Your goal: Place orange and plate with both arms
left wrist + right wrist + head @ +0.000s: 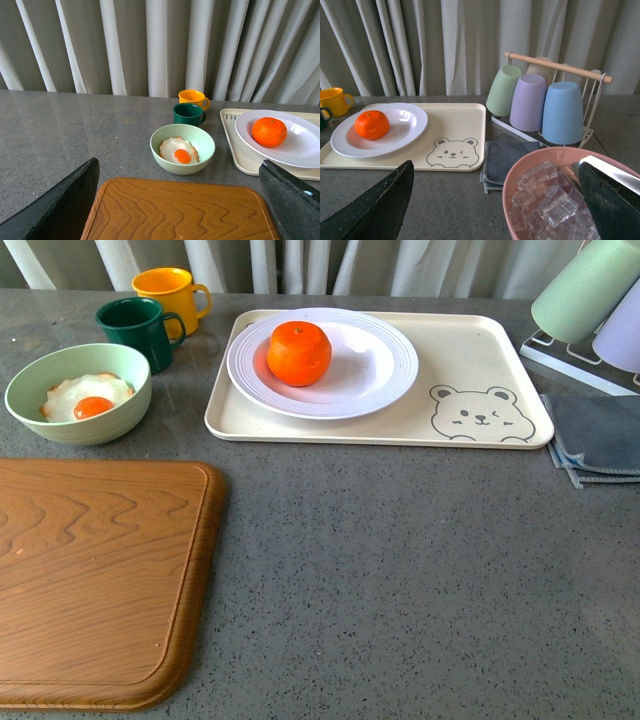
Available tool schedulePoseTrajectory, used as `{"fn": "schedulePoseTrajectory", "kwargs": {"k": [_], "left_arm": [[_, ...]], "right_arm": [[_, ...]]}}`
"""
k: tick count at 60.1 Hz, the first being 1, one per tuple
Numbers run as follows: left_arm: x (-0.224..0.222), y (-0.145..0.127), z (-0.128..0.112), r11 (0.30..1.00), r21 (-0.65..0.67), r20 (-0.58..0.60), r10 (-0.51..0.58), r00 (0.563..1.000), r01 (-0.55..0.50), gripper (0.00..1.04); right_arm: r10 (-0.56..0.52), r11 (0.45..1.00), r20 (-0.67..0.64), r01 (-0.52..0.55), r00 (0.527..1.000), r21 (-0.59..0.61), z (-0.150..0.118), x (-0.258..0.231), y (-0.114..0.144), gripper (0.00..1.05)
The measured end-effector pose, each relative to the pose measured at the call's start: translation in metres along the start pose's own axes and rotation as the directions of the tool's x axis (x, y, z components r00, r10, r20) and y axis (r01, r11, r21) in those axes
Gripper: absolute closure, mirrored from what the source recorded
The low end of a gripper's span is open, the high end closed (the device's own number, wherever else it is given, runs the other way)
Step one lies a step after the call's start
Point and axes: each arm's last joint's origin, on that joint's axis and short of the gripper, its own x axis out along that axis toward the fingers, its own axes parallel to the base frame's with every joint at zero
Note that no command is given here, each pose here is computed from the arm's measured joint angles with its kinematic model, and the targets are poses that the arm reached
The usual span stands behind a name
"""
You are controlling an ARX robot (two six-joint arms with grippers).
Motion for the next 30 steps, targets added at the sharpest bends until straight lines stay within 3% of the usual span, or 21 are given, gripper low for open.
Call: {"fn": "schedulePoseTrajectory", "kwargs": {"k": [30], "left_arm": [[0.0000, 0.0000, 0.0000, 1.000, 0.000, 0.000, 0.000, 1.000, 0.000, 0.09]], "right_arm": [[0.000, 1.000, 0.000, 0.000, 1.000, 0.000, 0.0000, 0.0000, 0.0000, 0.09]]}}
